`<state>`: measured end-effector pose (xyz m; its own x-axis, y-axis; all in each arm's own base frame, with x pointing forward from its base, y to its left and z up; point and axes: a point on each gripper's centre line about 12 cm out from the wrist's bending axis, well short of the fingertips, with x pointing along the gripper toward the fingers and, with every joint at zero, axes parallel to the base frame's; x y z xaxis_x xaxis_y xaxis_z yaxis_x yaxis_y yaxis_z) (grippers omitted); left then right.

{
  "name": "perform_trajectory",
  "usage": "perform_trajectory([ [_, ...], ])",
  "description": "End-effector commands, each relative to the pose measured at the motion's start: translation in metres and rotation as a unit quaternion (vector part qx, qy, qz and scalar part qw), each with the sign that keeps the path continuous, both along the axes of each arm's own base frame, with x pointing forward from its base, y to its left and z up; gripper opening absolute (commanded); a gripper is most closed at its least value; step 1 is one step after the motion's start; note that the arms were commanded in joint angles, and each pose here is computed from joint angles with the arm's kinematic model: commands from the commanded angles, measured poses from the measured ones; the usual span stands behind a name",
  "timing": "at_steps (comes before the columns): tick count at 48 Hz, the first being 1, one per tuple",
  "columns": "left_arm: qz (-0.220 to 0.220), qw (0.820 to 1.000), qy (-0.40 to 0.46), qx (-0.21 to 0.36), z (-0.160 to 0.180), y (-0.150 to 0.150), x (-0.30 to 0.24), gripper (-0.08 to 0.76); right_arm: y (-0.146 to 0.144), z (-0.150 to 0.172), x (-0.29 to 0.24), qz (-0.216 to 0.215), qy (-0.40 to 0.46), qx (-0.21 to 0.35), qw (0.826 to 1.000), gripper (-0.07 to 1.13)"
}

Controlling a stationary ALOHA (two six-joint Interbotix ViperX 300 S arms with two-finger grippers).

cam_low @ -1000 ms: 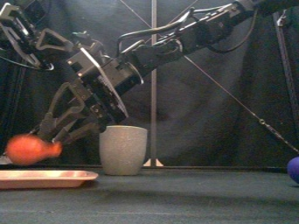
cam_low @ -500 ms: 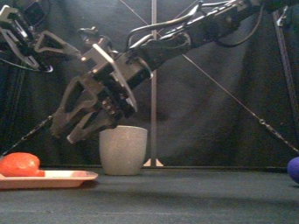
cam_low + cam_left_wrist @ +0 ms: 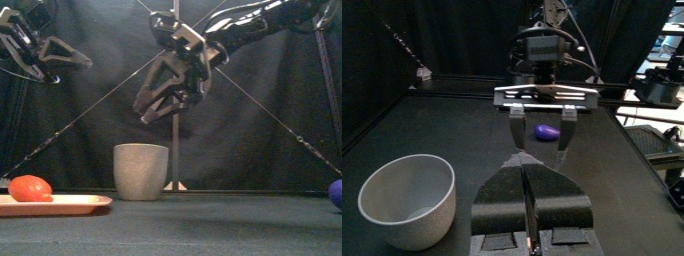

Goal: Pick the drumstick then place it on the pink plate
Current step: Drop drumstick on the pink plate and return to neutral

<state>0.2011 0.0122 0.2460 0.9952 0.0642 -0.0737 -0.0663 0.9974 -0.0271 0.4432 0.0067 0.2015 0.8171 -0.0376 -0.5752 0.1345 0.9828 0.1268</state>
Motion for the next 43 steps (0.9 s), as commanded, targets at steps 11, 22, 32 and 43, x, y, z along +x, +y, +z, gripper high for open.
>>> perform_trajectory([
  [11,0.003,1.0,-0.008,0.0,0.004,0.001,0.001,0.073,-0.031,0.047,-0.049,-0.029,-0.063,0.007,0.998,0.85],
  [22,0.003,1.0,-0.008,0.001,0.004,0.001,0.001,0.073,-0.045,0.083,-0.071,-0.019,-0.15,0.01,0.988,0.85],
  [32,0.003,1.0,-0.005,0.0,0.002,0.001,0.001,0.073,-0.051,0.099,-0.09,0.012,-0.251,0.04,0.967,0.85],
  [43,0.003,1.0,-0.002,0.0,0.0,0.001,0.0,0.073,-0.055,0.095,-0.107,0.024,-0.325,0.085,0.942,0.85],
])
